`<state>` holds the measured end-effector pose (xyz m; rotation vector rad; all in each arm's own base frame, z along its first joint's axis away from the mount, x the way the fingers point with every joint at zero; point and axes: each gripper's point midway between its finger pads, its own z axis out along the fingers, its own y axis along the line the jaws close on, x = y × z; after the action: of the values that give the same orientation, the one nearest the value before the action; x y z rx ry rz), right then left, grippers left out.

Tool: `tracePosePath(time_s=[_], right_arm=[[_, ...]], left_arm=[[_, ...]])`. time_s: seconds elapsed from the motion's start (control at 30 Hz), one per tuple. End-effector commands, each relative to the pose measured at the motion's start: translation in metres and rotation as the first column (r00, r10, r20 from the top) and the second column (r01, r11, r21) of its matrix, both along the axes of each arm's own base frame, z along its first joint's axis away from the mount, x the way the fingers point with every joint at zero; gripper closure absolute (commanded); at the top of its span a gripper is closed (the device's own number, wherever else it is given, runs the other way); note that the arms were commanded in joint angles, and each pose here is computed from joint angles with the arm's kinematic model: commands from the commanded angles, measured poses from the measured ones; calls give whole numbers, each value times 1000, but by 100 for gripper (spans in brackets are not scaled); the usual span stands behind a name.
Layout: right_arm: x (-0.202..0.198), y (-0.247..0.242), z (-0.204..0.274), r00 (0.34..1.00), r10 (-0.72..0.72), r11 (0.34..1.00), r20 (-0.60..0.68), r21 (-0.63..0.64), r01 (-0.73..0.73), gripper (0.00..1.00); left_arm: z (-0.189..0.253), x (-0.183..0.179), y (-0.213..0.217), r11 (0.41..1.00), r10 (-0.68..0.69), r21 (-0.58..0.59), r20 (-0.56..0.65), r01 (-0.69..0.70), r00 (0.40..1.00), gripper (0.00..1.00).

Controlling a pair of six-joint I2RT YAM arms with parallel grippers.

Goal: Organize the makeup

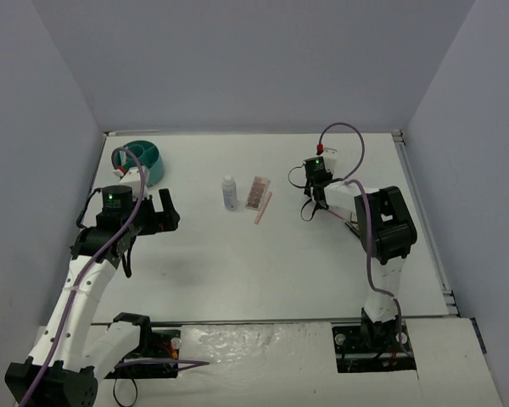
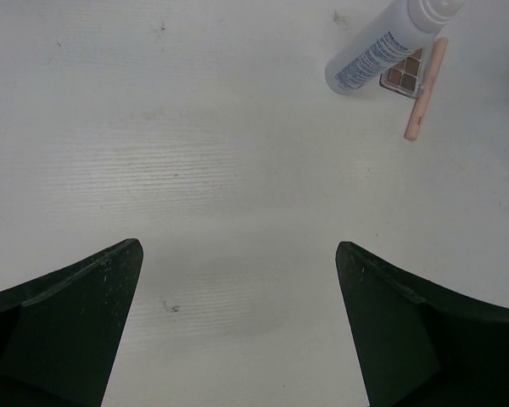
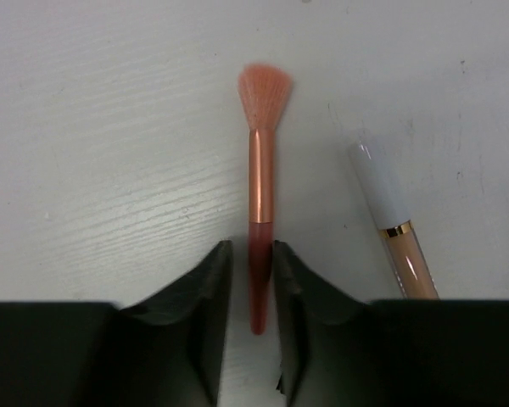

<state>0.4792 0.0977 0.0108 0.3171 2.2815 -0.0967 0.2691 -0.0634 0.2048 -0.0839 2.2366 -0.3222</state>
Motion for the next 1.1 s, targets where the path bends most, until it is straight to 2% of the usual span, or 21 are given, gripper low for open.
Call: tracePosePath(time_s=[0.0,0.07,0.2,0.3,0.4,0.47,0.63,0.73,0.9,1.07], right_arm=[[9,-4,3,1000,-22,1000,16,-8,22,93],[13,1,13,999,11,1000,46,-8,-11,100],[16,27,67,972,132,988,192,53,-145,100],[-1,48,114,924,219,965,312,71,-252,100],[-31,95,152,828,362,901,428,67,-428,100],[-59,123,177,742,438,847,508,43,-530,100],[-141,201,223,474,583,629,660,3,-777,100],[-176,229,242,357,618,523,700,-27,-852,100],[-207,253,268,245,604,414,759,-36,-909,100],[-220,266,276,202,580,351,789,-19,-936,100]], left_arm=[[33,12,-6,1000,-17,-20,105,20,994,3],[34,11,-10,999,-26,-37,103,29,994,3],[46,13,-20,994,-41,-91,120,53,992,3],[60,13,-35,980,-72,-175,134,95,988,3],[82,15,-54,952,-84,-277,177,131,981,3],[95,18,-67,935,-100,-314,215,166,971,3],[117,27,-97,905,-131,-360,268,226,955,3],[126,31,-112,893,-143,-374,294,251,945,3],[133,34,-123,885,-125,-396,309,247,943,3],[135,32,-138,869,-137,-414,327,272,935,7]])
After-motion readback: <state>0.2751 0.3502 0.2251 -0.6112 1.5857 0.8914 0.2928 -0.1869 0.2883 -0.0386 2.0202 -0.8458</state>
